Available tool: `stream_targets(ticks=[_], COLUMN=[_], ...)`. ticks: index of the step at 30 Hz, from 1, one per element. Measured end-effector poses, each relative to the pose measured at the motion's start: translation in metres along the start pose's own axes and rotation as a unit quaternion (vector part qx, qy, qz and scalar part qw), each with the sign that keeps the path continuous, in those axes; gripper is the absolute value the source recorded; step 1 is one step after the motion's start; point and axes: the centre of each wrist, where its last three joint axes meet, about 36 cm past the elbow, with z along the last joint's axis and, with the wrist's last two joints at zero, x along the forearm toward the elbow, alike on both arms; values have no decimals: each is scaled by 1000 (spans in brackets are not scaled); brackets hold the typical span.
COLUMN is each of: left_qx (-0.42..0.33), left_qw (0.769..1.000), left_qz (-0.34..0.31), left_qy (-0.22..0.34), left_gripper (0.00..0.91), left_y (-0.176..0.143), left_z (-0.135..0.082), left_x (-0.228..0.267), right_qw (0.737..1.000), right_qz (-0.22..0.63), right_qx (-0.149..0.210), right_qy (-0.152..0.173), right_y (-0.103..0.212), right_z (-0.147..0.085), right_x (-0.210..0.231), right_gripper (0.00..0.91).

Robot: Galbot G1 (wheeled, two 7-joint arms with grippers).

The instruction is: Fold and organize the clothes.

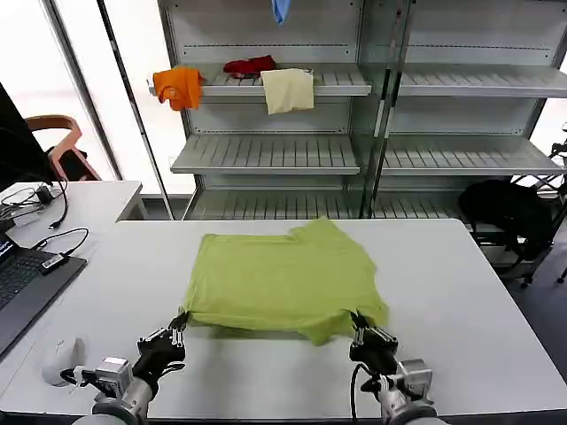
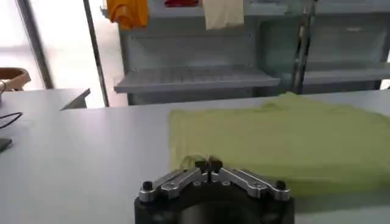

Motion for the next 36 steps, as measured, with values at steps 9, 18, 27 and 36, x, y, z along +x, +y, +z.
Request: stream_targets(ticks=[9, 18, 27, 36], left_qx=[2, 2, -8, -20], left_qw=[1000, 1000, 1000, 999], left_qz=[-10, -17, -23, -29], left_qy=[4, 4, 0, -6], left_gripper=[10, 20, 907, 907], left_y=[1, 3, 7, 7], left_z=[4, 5, 2, 0], left_x=[-20, -37, -50, -55], right_qw=[1000, 1000, 1000, 1000], right_qz=[8, 15, 22, 27], right_qx=[6, 8, 11, 3], right_qy=[-3, 5, 10, 8], right_y=[-1, -4, -6, -8], right_z=[-1, 1, 2, 0], right_x=[-41, -70, -88, -93], right_gripper=[0, 0, 907, 907])
